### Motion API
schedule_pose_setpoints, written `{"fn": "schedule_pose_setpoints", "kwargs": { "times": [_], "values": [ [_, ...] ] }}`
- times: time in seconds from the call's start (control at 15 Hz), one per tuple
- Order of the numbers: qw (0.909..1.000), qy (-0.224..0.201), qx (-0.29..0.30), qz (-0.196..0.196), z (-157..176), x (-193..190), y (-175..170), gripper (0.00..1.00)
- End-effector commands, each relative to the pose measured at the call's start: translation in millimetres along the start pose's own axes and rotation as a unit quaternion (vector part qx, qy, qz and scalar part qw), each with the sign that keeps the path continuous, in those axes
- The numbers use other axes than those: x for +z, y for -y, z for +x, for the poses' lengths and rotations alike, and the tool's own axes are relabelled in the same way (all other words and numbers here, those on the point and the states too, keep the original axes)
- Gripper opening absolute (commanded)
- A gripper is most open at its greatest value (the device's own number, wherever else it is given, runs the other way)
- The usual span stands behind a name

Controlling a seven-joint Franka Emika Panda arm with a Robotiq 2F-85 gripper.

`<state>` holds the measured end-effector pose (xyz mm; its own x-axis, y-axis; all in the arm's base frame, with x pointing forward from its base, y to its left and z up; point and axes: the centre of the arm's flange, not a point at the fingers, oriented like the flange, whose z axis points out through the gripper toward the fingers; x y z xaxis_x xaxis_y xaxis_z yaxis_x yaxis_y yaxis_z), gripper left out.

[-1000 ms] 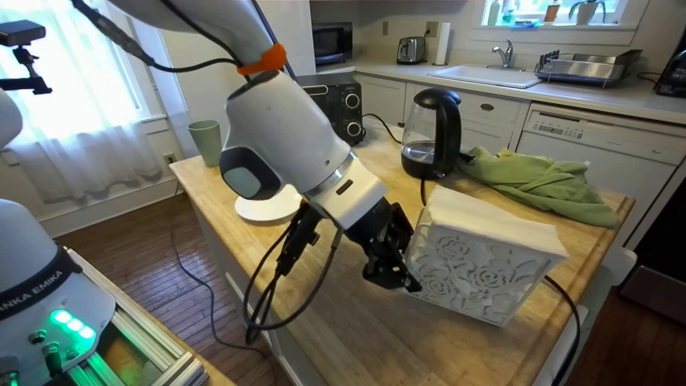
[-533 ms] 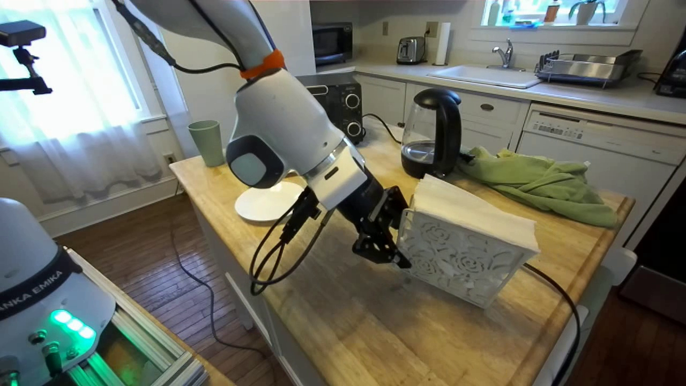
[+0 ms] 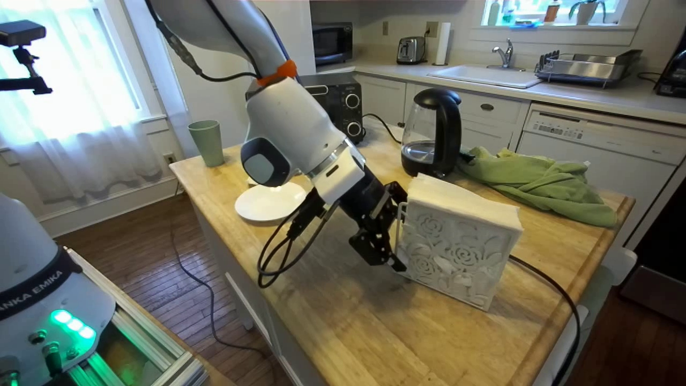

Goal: Move the napkin holder to the bottom right of the stove

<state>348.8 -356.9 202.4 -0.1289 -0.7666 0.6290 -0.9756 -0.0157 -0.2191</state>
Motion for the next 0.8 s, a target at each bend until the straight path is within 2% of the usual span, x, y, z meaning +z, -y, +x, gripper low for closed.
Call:
{"fn": "schedule_pose_setpoints", "kwargs": {
  "times": [0.0,0.33,0.6,0.73],
  "values": [
    [0.9990,0.018,-0.038,-0.015,2,-6,15,1.00],
    [0.9897,0.093,-0.108,-0.013,0,-10,11,1.00],
    [0.9703,0.175,-0.163,0.037,1,-28,14,1.00],
    [0.9576,0.211,-0.187,0.060,4,-39,19,1.00]
  ]
}}
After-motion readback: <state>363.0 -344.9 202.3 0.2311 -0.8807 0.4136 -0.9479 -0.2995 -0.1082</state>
